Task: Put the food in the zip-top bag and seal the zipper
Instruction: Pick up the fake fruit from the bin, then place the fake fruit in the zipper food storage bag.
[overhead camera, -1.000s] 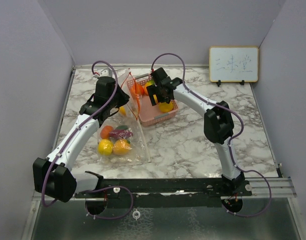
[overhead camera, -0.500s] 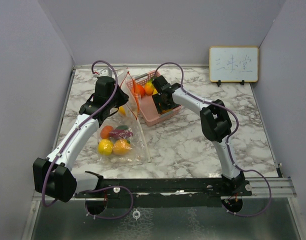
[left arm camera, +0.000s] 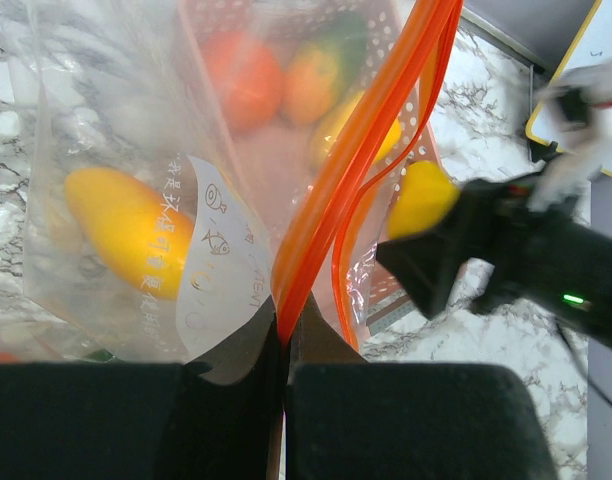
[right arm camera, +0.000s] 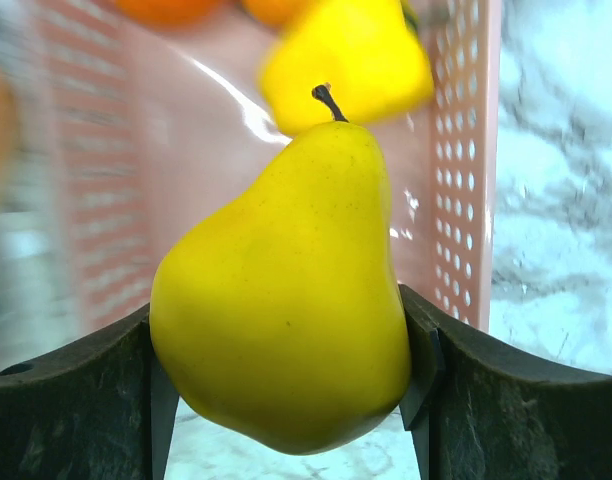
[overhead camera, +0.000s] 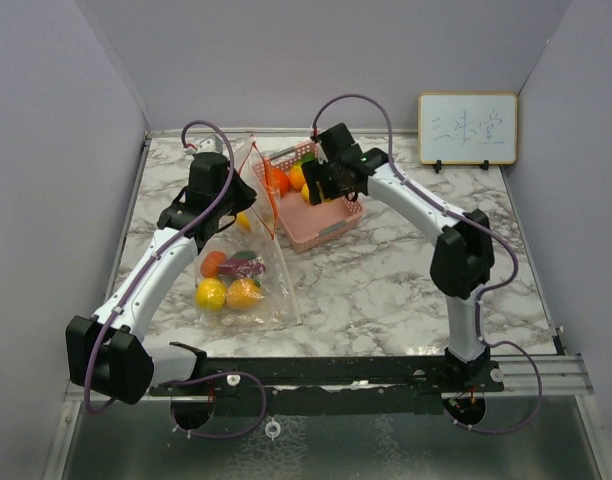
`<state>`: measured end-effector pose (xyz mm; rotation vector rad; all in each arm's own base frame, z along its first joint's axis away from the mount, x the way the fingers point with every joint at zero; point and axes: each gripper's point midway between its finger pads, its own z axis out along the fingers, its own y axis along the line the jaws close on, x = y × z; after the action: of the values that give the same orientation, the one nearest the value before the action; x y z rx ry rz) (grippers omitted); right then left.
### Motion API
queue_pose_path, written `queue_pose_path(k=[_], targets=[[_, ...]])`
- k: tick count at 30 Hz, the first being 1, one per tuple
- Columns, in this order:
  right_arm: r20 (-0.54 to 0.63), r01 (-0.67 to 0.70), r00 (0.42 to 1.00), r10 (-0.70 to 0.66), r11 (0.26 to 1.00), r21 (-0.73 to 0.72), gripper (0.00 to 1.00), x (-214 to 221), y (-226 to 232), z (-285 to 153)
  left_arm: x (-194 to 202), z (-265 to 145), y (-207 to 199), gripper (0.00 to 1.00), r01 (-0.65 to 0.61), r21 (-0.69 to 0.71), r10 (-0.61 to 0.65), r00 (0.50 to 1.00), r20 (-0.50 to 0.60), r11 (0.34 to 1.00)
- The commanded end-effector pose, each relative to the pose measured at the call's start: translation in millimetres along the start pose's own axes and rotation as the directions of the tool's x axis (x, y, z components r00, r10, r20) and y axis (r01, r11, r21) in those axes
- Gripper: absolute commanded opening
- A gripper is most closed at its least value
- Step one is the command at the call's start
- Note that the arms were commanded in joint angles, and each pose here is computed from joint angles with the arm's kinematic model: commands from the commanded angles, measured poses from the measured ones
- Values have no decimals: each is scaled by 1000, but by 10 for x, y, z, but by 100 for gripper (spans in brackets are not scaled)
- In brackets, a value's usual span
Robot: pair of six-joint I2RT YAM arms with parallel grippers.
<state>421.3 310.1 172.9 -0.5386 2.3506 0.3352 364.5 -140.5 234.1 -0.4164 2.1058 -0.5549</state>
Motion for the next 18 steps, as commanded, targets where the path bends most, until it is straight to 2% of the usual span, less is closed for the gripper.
queue_pose_path(k=[1,3,6,9,12,15,18], targets=[[311,124,950,34,873,-471,43,-834,898,-897,-88,-6,0,0,-1,2,1,1000,31,1000],[351,158,933,83,781,-604,43,-934,1157,-1068,-70,1,3,0,2,4,-3,1000,26,1000],[325,156,931,165,626,-764,43,-944,1451,-1143,-41,11,15,0,8,5,-8,1000,21,1000],[258,117,940,225,498,-860,41,-935,1620,-1070,-7,9,21,0,15,11,-15,1000,14,1000],[203,81,941,270,404,-911,40,-940,1715,-988,16,5,2,0,20,26,-20,1000,10,999],[157,41,945,285,375,-926,40,-897,1780,-857,0,-14,-23,0,19,42,-19,1000,16,999],[126,-9,942,312,397,-918,40,-870,1775,-706,-36,-37,-58,0,20,62,-22,999,27,998]])
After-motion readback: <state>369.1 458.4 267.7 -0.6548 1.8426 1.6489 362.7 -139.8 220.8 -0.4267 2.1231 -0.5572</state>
